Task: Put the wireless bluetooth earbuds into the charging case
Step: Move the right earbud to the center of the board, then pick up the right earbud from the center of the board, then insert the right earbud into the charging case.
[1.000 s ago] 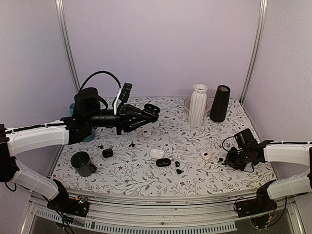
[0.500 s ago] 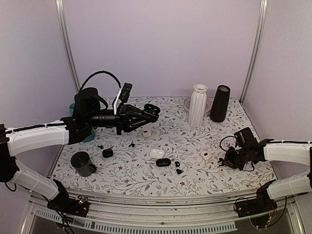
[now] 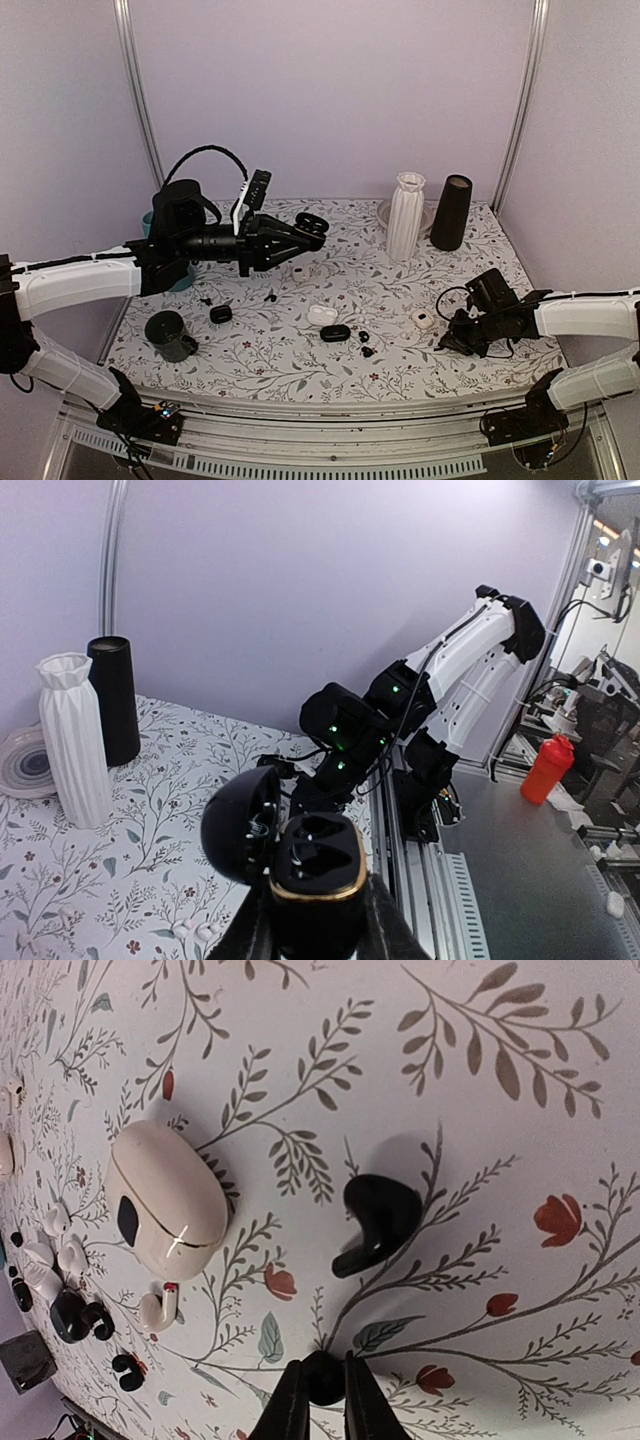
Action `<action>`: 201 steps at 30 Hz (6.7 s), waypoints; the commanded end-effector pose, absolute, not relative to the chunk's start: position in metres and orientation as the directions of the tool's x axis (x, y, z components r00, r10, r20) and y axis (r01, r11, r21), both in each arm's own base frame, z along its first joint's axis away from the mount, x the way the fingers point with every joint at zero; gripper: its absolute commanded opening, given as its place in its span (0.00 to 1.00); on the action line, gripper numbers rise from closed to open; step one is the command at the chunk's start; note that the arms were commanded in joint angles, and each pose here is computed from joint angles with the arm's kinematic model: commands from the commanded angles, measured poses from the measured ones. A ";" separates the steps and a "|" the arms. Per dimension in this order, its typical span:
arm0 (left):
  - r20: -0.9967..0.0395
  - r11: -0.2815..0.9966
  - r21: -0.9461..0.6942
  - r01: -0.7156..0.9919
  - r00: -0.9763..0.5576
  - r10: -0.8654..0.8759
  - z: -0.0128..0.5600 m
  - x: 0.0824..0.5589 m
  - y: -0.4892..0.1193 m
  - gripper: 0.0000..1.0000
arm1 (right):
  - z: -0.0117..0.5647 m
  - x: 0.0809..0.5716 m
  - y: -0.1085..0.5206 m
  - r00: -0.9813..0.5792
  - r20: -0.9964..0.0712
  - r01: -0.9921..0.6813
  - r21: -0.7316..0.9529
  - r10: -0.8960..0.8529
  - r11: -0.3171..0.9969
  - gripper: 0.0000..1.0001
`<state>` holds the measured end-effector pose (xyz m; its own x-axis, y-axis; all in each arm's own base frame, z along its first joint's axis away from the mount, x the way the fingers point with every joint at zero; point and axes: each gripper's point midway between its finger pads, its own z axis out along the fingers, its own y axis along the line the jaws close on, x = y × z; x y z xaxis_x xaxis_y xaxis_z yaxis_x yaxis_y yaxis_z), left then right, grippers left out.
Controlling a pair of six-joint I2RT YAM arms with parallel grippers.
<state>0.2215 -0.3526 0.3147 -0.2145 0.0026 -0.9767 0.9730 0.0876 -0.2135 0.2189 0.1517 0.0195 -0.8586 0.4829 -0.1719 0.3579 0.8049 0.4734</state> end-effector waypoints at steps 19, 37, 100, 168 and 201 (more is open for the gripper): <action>-0.980 0.092 -0.199 0.976 -0.198 -0.020 0.321 0.223 -0.349 0.00 | 0.029 0.226 0.149 -0.892 -0.294 0.251 0.308 0.343 0.918 0.28; -0.979 0.087 -0.203 0.975 -0.201 -0.026 0.324 0.223 -0.349 0.00 | 0.018 0.227 0.161 -0.929 -0.301 0.157 0.209 0.216 0.965 0.27; -0.869 -0.045 -0.485 0.873 -0.476 0.134 0.260 0.242 -0.373 0.00 | 0.242 0.284 0.266 -0.460 -0.867 -0.415 0.018 -0.193 0.910 0.08; -0.830 -0.144 -0.556 0.818 -0.540 0.140 0.282 0.223 -0.398 0.00 | 0.275 0.222 0.383 -0.139 -0.888 -0.740 -0.201 -0.438 0.642 0.12; -0.894 -0.150 -0.444 0.883 -0.448 0.006 0.306 0.221 -0.390 0.00 | 0.282 0.218 0.397 -0.183 -0.886 -0.767 -0.144 -0.427 0.626 0.23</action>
